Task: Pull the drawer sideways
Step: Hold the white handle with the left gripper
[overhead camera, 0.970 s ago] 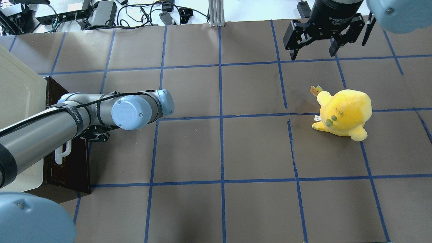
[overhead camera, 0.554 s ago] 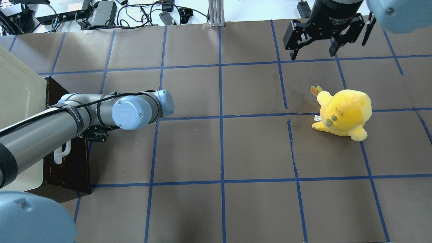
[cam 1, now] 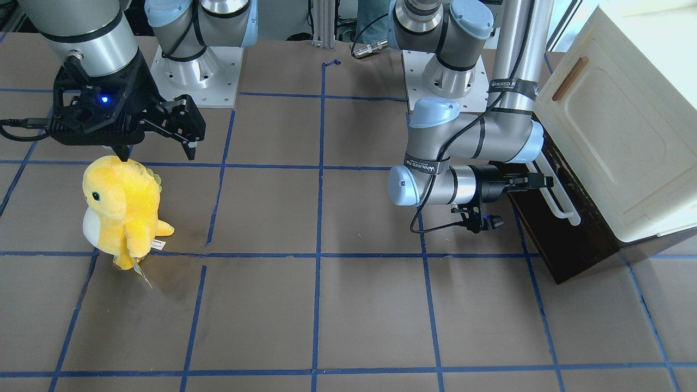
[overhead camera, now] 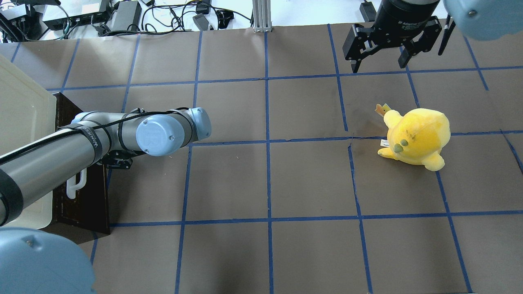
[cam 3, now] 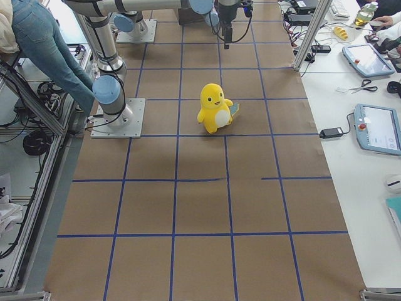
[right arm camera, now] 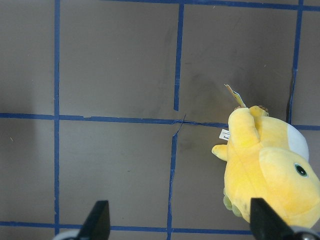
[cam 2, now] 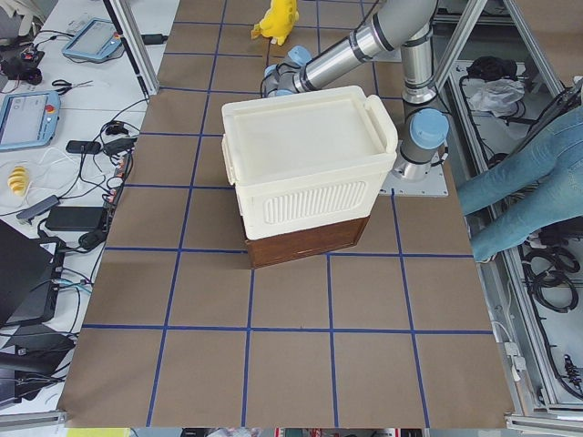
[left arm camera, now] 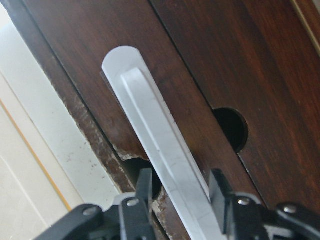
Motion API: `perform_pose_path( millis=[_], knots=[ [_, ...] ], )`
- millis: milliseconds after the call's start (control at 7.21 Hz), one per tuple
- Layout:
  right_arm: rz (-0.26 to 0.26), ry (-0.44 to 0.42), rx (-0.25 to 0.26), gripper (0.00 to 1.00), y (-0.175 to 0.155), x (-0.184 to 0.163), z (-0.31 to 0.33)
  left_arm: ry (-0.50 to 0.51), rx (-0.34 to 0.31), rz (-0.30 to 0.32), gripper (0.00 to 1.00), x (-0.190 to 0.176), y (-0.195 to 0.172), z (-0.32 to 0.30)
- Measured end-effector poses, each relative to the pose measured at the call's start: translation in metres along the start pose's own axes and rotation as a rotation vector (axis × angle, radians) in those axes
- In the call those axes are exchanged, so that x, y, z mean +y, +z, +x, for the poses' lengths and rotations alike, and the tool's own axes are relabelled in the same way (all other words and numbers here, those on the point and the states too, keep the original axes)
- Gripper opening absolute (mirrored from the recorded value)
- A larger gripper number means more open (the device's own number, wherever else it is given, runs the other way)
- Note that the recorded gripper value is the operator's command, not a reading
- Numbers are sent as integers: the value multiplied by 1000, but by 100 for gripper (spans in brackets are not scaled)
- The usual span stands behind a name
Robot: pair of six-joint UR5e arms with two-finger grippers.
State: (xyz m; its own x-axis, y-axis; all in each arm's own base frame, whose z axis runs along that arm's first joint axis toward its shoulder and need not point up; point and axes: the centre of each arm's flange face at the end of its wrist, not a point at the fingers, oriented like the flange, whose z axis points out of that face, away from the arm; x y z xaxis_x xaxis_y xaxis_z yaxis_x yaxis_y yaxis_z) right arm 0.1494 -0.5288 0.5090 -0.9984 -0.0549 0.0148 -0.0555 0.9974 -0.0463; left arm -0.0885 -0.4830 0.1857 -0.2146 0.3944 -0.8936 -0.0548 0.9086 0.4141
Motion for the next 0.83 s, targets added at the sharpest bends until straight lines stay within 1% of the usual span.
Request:
perform_pose_path(
  millis=[139, 277, 554, 693, 832],
  knots=[
    [0, 0, 0, 100, 0, 0, 0, -13, 3, -2, 51, 0, 0, 2],
    [0, 0, 0, 100, 0, 0, 0, -20, 5, -5, 37, 1, 1, 4],
    [0, 0, 0, 100, 0, 0, 0, -23, 6, -9, 30, 1, 2, 6],
    [0, 0, 0, 100, 0, 0, 0, -23, 6, -9, 23, 1, 2, 7],
    [0, 0, 0, 100, 0, 0, 0, -22, 6, -10, 18, 1, 2, 7]
  ],
)
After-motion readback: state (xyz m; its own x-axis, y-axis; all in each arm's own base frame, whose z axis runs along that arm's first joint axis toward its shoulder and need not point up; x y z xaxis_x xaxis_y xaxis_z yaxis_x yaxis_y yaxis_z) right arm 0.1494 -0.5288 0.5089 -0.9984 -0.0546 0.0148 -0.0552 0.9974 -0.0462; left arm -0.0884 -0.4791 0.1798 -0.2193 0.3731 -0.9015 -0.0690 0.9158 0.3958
